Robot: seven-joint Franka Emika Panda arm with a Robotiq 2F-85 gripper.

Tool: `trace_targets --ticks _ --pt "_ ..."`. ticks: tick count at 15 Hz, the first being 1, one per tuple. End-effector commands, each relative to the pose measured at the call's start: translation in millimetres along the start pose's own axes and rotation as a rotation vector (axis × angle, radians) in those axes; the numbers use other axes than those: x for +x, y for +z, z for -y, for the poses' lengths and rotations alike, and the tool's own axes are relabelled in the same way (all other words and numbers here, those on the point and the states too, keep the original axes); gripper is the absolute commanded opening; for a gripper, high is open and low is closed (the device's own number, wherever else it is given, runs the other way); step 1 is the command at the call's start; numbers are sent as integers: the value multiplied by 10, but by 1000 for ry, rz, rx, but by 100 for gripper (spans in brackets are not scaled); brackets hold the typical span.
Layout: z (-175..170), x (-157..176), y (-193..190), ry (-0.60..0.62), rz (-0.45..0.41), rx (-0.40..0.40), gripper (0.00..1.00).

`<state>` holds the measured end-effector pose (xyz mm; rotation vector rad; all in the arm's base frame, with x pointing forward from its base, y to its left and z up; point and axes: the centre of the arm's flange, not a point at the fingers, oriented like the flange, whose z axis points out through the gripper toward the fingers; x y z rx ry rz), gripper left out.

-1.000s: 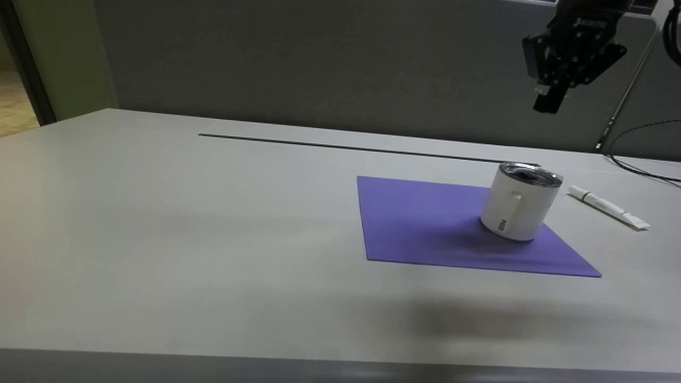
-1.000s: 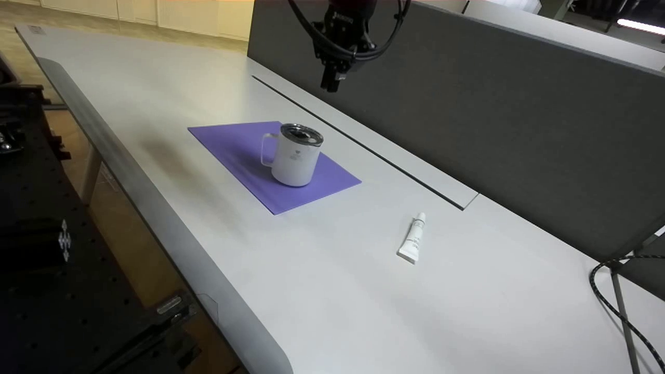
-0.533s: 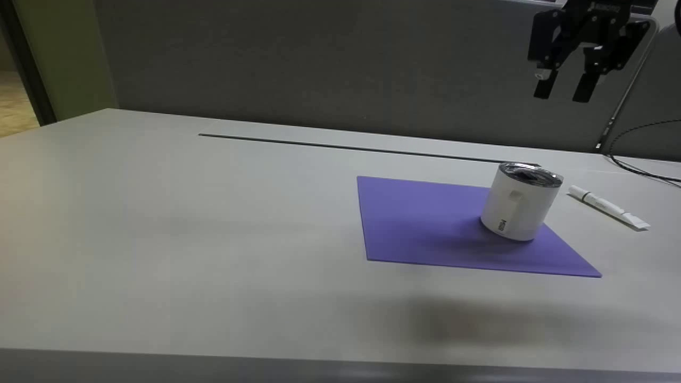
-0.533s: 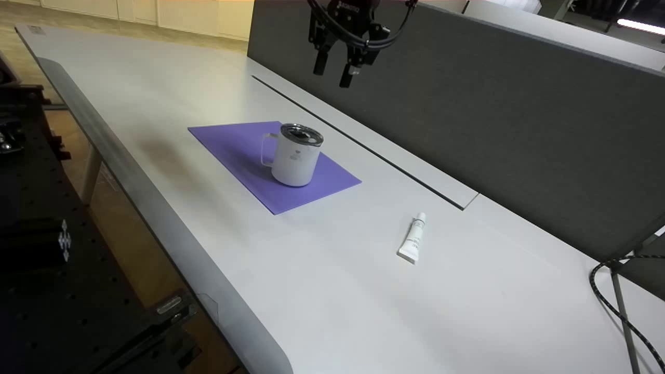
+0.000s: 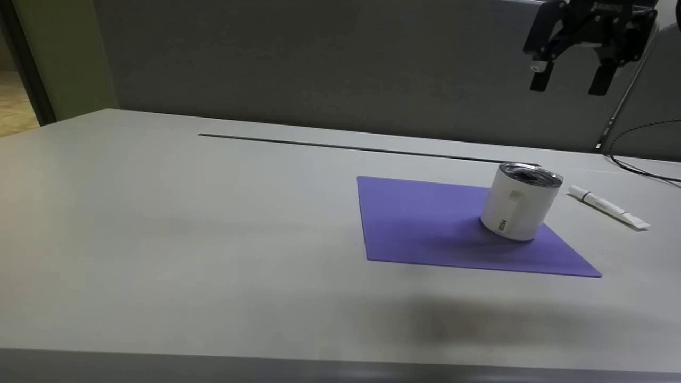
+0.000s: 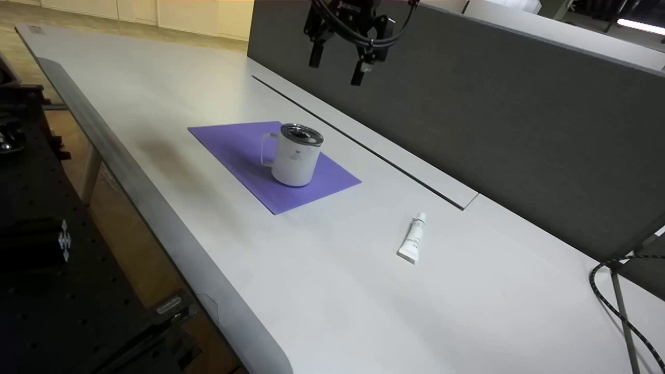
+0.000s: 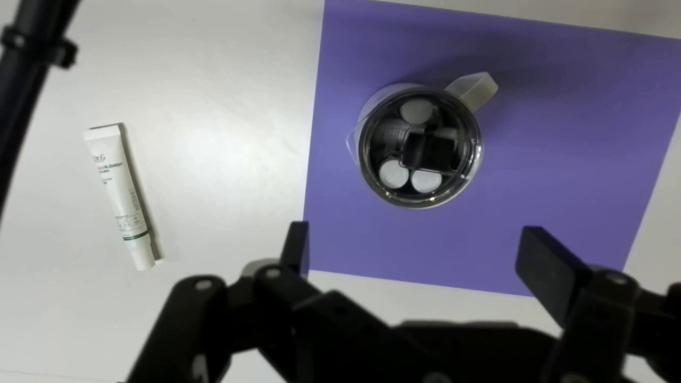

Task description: Open the black slider on the top of the cup

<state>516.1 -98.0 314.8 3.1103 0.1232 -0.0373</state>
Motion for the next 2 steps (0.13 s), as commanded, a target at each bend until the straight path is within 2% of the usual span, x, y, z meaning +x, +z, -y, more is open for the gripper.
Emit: trace_targets --ticks 1,2 --pt "1 -4 3 0 5 1 100" --pt "1 -5 3 0 7 2 100"
